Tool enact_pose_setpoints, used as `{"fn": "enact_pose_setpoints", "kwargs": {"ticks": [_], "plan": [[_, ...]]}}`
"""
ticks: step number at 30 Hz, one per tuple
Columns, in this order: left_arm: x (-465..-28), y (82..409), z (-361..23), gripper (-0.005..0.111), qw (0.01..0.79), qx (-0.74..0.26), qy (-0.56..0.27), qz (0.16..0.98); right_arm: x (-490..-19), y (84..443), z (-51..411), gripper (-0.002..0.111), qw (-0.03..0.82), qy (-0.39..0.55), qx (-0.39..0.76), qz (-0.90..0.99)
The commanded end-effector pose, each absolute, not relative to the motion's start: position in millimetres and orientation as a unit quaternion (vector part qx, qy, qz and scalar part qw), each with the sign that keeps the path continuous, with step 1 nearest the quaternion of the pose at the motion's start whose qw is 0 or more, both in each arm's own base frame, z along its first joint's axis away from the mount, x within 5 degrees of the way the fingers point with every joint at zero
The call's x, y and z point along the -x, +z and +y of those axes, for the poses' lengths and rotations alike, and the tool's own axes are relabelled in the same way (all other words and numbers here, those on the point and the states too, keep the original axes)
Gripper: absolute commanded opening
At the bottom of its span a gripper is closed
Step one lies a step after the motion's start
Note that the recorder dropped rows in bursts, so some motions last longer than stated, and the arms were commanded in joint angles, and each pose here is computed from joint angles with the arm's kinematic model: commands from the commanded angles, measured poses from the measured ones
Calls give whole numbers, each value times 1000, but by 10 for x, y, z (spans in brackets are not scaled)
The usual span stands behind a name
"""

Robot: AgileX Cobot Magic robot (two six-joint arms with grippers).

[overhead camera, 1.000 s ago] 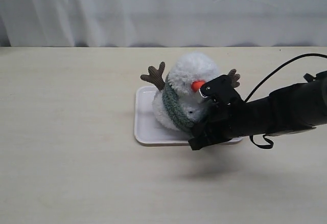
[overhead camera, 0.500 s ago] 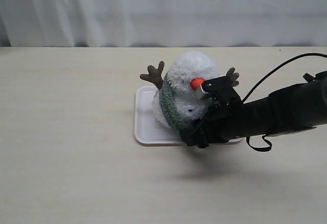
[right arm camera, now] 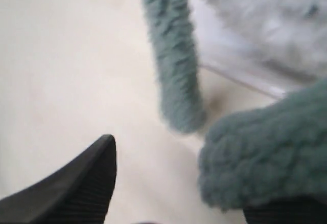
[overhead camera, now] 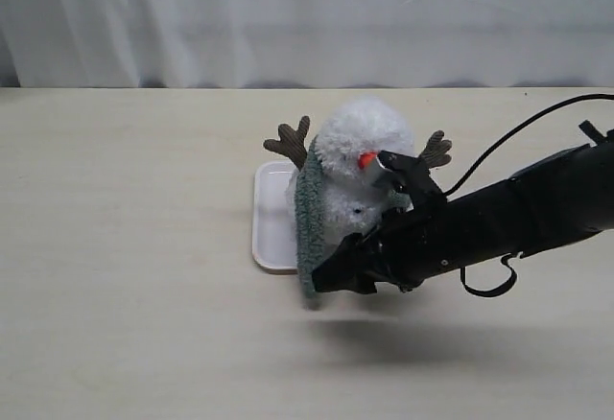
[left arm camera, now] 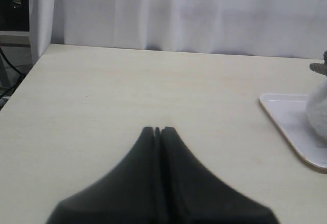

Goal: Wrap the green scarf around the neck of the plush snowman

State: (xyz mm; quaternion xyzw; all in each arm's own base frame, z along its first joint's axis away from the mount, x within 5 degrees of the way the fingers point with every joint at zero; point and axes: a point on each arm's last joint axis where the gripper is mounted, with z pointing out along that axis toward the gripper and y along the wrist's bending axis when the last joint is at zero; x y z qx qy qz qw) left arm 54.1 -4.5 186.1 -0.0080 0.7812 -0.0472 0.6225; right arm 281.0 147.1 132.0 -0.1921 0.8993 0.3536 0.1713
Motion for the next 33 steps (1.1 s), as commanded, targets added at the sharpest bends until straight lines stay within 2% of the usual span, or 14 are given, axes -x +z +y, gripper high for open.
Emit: {"fn": "enact_pose_setpoints", "kwargs": {"ticks": [1,7,9,12,15,17,22,28,33], "plan": [[-542,1859,-47,0,625,4,-48,779,-2668,1414,1555,61,114,426,209,873],[-542,1859,-47,0,625,4,-48,779,-2551,1518,1619,60,71,496,228,835],[-542,1859,-47,0,625,4,-48,779,-2517,1568,1631,55,62,515,236,822],[-542,1859,-47,0,625,4,-48,779,-2489,1675,1630,40,73,521,250,813],[-542,1859,-47,0,625,4,-48,779,-2426,1986,1610,13,127,519,288,795],[-542,1859,-47,0,625,4,-48,779,-2362,2208,1589,4,165,515,310,782],[-542,1859,-47,0,625,4,-48,779,-2170,2757,1485,4,284,473,343,760],[-542,1859,-47,0,625,4,-48,779,-1781,3335,1265,4,429,380,380,726],[-542,1859,-47,0,625,4,-48,779,-1490,3660,1083,4,518,327,356,706]]}}
